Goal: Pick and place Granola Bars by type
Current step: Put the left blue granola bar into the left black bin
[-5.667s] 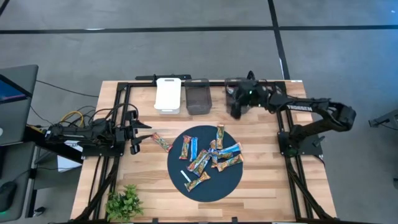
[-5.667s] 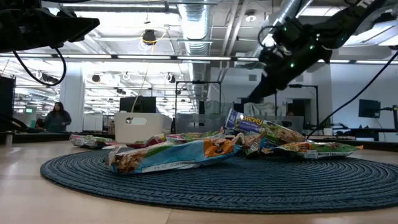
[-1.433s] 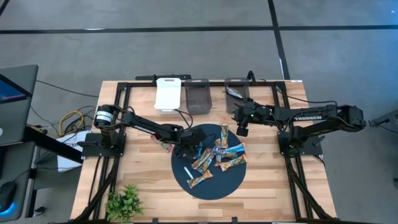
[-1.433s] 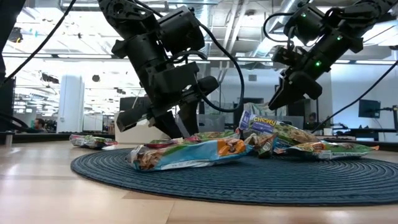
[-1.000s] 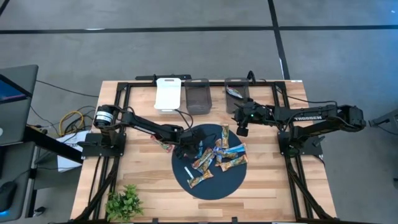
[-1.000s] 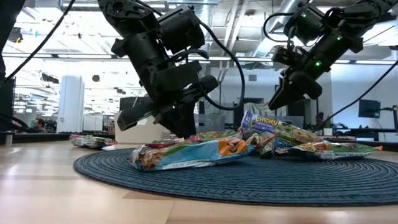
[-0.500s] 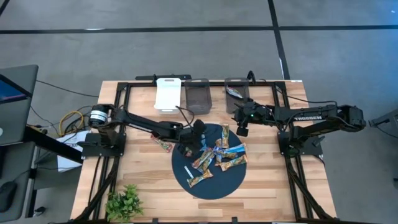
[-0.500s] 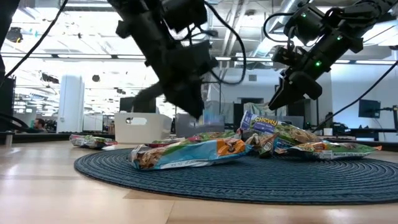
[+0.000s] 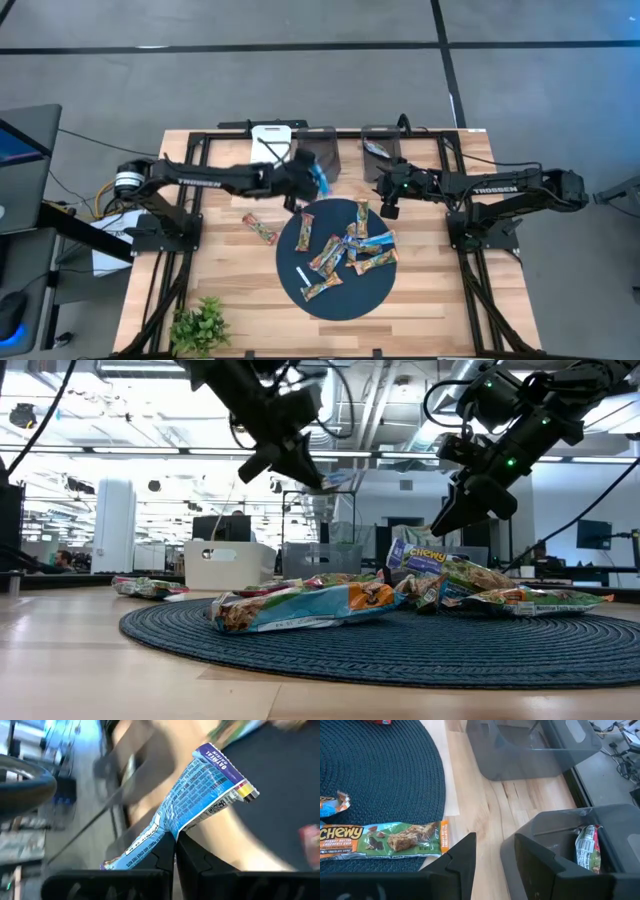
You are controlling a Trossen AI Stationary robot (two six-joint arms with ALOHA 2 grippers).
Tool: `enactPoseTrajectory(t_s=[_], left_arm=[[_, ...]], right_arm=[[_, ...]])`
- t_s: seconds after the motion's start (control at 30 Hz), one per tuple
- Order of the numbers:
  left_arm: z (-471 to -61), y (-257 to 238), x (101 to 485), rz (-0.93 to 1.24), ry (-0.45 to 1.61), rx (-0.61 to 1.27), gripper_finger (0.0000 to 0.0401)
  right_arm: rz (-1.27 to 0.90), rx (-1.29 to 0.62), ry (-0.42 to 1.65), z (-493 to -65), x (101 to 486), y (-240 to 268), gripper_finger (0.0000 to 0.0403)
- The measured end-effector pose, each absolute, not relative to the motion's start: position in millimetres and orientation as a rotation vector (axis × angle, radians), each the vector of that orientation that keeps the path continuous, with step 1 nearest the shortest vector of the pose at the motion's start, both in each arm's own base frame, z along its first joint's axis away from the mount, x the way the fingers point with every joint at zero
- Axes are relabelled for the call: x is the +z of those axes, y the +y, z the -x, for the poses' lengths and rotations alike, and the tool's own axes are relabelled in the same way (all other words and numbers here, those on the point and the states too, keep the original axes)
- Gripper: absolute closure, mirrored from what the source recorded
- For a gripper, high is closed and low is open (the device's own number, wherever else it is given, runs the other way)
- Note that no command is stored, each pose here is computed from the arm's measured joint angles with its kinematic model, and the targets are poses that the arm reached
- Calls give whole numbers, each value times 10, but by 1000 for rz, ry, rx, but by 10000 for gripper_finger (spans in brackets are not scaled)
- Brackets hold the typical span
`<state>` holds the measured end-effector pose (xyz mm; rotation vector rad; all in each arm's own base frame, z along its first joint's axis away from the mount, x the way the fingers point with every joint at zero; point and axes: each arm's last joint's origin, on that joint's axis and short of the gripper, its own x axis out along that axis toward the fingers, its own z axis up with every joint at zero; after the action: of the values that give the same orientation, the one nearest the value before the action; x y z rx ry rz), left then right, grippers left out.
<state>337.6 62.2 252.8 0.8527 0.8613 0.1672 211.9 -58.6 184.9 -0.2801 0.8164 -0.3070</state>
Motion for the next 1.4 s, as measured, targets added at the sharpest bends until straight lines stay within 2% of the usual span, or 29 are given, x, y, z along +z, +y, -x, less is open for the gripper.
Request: enactPoseTrajectory(t_s=[0.17, 0.37, 0.5, 0.77, 0.9, 1.03, 1.23, 1.4], left_arm=[[-3267, 1021, 2517, -811, 933, 269, 401], [-3016, 1388, 2452, -820, 1200, 484, 401], [-2855, 1583, 2407, -744, 1296, 529, 401], [-2807, 1719, 2396, -588, 1193, 464, 401], [-2965, 1716, 2450, -575, 963, 338, 401], [-3168, 1764, 2389, -594, 797, 291, 401], [-3341, 1825, 2159, -678, 784, 268, 395], [-3355, 1838, 2135, -689, 798, 283, 351]], right_arm=[[280, -307, 816, -2119, 1849, -586, 276], [274, -309, 816, -2119, 1848, -586, 276], [274, -310, 816, -2119, 1848, -586, 276], [271, -311, 814, -2120, 1849, -586, 276], [273, -315, 791, -2135, 1866, -590, 276], [276, -319, 766, -2150, 1884, -594, 276], [286, -313, 772, -2147, 1881, -594, 276], [290, -312, 774, -2147, 1881, -595, 276]])
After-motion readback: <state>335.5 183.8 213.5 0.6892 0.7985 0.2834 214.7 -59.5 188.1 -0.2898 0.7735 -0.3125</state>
